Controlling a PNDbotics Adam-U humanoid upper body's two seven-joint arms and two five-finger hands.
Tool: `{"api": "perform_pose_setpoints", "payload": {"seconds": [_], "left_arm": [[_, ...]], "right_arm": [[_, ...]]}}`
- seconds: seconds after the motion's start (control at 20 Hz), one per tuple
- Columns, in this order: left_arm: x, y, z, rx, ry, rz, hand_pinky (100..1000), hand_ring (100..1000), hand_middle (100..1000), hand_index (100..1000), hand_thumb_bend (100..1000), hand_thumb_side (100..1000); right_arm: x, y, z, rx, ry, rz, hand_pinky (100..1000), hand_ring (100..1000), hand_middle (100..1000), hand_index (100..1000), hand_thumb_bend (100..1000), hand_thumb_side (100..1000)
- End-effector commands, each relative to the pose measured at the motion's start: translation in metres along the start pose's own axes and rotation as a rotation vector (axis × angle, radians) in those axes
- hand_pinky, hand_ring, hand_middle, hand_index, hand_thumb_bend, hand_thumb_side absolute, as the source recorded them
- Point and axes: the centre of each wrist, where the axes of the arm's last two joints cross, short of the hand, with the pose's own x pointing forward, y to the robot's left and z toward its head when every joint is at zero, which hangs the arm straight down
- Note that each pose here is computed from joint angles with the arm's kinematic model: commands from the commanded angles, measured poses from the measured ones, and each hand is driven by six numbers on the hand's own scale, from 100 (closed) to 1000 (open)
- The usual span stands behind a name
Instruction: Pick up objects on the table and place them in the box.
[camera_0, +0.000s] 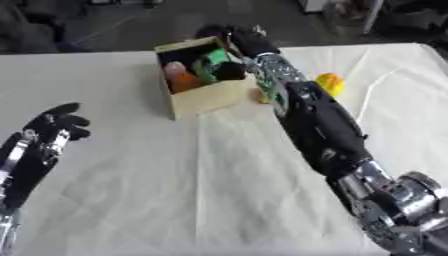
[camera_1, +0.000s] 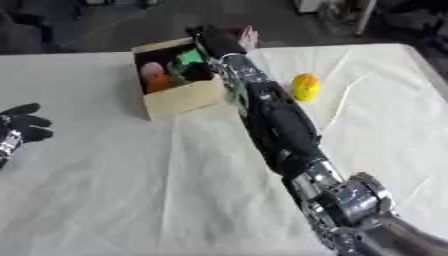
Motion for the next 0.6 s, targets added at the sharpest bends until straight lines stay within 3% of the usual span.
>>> {"api": "perform_pose_setpoints", "payload": {"seconds": [0.05,0.15,0.3,0.6], "left_arm": [[0.008,0.003,-0.002,0.004,-0.03,-0.007,819,701,680,904,100,807],[0.007,0.003,-0.002,0.005,-0.025,-0.007,819,701,680,904,100,809],[0.006,0.004,-0.001,0.009,-0.016,-0.01,819,700,679,903,100,813],[0.003,0.005,0.002,0.009,0.003,-0.022,820,700,679,900,100,821]], "right_arm": [[-0.004,-0.021,-0.002,-0.059,-0.011,0.03,848,805,864,985,270,700],[-0.015,-0.031,-0.001,-0.101,0.027,0.036,849,801,860,984,229,617],[-0.045,-0.047,0.004,-0.111,0.131,0.059,852,807,871,987,120,406],[-0.118,-0.062,0.027,0.005,0.44,0.073,859,834,909,999,126,420]]}}
